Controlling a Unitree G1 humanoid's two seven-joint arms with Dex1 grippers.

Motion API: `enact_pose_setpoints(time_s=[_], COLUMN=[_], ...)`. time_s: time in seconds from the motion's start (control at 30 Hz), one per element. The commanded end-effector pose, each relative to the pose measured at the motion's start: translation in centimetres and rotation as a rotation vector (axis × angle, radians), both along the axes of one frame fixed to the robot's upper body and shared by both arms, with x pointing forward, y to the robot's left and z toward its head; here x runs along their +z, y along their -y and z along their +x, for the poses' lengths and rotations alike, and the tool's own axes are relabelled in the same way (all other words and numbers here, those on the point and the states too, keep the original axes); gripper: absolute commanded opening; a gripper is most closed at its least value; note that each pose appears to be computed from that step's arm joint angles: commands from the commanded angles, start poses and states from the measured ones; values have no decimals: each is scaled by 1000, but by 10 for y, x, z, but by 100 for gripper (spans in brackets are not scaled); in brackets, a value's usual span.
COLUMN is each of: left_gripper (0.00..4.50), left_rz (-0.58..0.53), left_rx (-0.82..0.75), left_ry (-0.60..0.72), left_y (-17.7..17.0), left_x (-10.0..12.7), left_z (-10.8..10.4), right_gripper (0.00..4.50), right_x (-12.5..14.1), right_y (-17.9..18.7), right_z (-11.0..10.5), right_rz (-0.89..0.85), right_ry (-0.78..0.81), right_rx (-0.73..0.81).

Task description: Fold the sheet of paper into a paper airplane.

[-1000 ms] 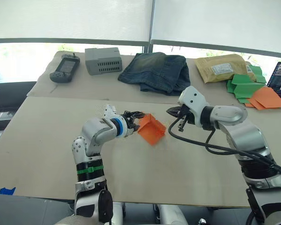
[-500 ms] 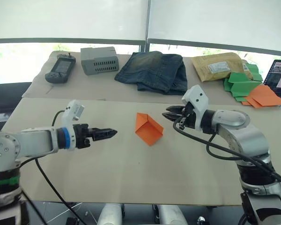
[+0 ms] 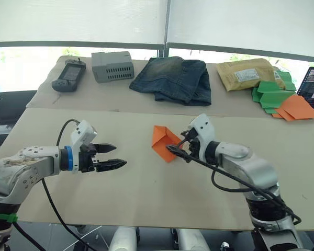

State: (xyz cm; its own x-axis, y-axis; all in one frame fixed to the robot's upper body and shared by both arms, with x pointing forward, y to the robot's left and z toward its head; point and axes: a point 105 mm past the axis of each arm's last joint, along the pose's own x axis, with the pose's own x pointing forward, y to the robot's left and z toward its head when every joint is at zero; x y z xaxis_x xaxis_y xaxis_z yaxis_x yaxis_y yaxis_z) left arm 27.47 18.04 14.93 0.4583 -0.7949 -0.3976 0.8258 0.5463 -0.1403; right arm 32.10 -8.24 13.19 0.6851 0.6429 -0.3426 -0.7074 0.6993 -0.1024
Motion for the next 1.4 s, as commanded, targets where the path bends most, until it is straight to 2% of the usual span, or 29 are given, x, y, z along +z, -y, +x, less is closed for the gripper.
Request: enact_pose_setpoints(time_s=[0.03, 0.23, 0.33, 0.57, 0.8, 0.97, 1.2, 1.3, 1.4], left_gripper=[450, 450, 450, 450, 450, 450, 450, 450, 450], left_rz=[63, -13, -52, -111, -97, -9, 29, 35, 4], left_rx=[45, 11, -7, -56, -61, -77, -63, -93, -142], left_ry=[154, 144, 98, 65, 80, 102, 169, 167, 162], left_y=[-6, -4, -3, 2, 3, 3, 11, 17, 31], left_x=[10, 17, 19, 25, 26, 15, 12, 8, 4], left_z=[15, 14, 11, 7, 8, 9, 28, 28, 25], right_gripper=[316, 108, 3, 3, 3, 3, 3, 3, 3], right_x=[9, 18, 27, 41, 37, 20, -12, -18, -11], right_y=[-1, -7, -9, -11, -20, -14, -15, -14, -14], right_z=[6, 11, 14, 13, 3, 2, -12, -11, -5], right_rz=[-1, -22, -88, -310, -383, -453, -519, -503, -468], right_ry=[71, 155, 226, 437, 606, 659, 666, 639, 633], right_rx=[-4, 71, 163, 466, 679, 743, 850, 819, 768])
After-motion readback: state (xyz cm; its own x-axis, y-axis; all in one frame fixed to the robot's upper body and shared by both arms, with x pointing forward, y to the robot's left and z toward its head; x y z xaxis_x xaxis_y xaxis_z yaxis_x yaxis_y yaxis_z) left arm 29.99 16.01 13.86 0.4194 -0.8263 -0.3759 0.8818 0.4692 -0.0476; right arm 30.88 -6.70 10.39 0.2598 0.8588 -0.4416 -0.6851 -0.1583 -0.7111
